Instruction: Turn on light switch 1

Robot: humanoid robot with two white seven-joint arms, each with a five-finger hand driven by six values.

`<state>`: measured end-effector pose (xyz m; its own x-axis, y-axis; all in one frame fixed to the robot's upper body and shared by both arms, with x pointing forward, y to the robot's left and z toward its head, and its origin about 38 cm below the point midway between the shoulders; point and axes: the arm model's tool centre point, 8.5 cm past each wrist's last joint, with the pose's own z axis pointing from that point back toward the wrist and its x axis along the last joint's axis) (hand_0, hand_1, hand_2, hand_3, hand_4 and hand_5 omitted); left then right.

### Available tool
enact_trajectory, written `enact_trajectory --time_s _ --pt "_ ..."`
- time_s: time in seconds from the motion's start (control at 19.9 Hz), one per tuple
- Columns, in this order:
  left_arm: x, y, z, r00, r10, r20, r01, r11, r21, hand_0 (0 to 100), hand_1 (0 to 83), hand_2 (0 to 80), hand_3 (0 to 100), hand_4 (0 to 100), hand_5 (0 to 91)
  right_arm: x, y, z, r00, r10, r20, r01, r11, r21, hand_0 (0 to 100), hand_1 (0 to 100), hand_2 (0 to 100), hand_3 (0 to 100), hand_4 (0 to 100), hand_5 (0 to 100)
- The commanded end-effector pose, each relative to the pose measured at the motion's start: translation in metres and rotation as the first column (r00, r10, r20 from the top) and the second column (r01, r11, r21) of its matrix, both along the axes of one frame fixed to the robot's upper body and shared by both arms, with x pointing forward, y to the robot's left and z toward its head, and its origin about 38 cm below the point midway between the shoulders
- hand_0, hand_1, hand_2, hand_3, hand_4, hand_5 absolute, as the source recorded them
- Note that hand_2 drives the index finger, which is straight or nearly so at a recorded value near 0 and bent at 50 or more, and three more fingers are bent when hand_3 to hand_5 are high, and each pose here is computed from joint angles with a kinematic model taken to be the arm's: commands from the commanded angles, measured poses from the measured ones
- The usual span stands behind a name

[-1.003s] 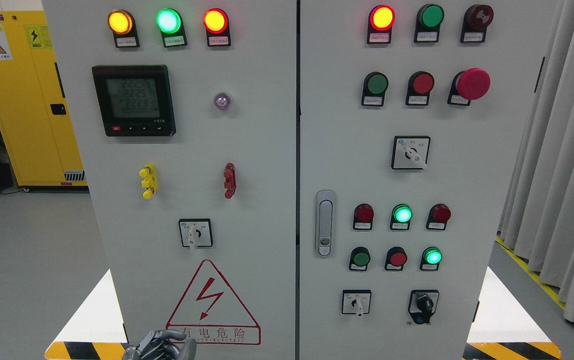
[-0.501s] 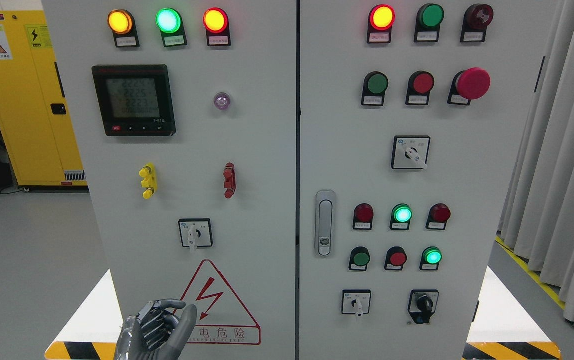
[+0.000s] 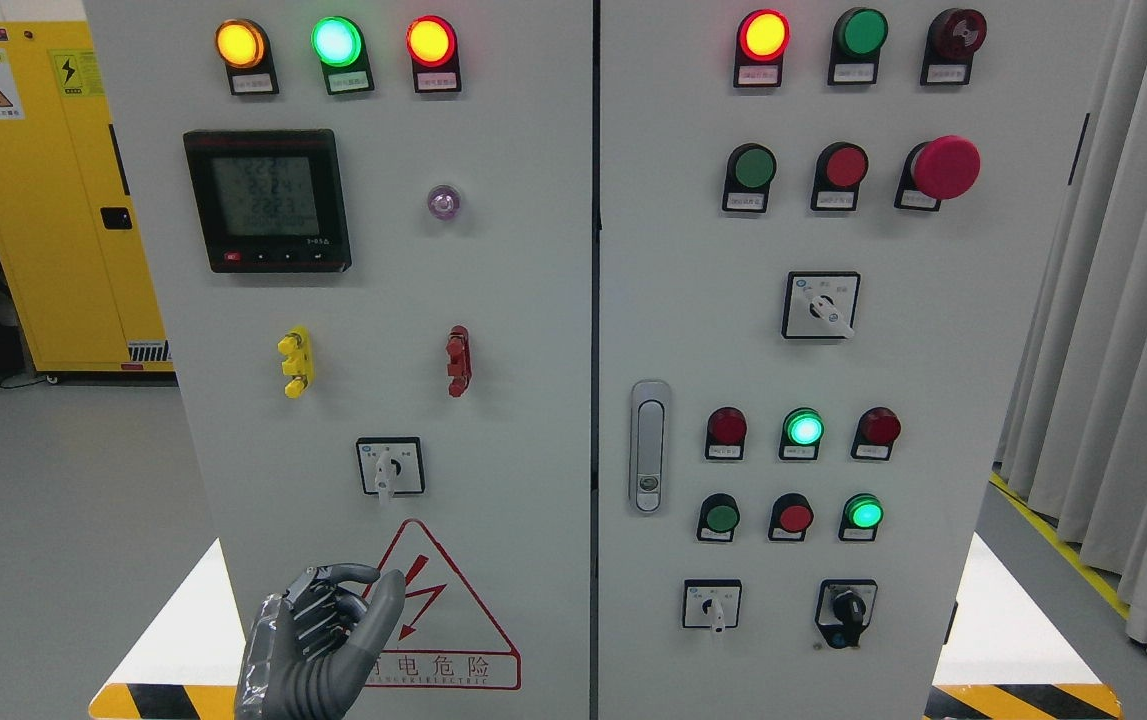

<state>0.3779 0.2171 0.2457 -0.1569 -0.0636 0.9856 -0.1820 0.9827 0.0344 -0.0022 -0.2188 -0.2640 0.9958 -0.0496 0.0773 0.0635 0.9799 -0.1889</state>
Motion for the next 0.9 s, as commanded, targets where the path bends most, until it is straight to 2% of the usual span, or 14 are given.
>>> enact_trajectory --time_s 0.0,0.55,0.85 --pt "0.003 -0.006 0.014 0.999 0.021 0.029 -0.021 1.000 0.014 17 71.2 51.0 83 86 80.3 0.000 0.000 0.000 1.000 0.000 0.000 0.000 1.000 0.001 0 50 4 0 0 0" --pt "0.011 -0.005 0.025 0.999 0.034 0.018 -0.034 0.999 0.017 13 70.3 52.1 83 86 81.5 0.000 0.000 0.000 1.000 0.000 0.000 0.000 1.000 0.001 0 50 4 0 0 0" --pt "0.011 0.002 0.024 0.997 0.080 0.004 -0.080 0.997 0.012 12 70.6 53.0 83 87 81.6 0.000 0.000 0.000 1.000 0.000 0.000 0.000 1.000 0.001 0 50 4 0 0 0"
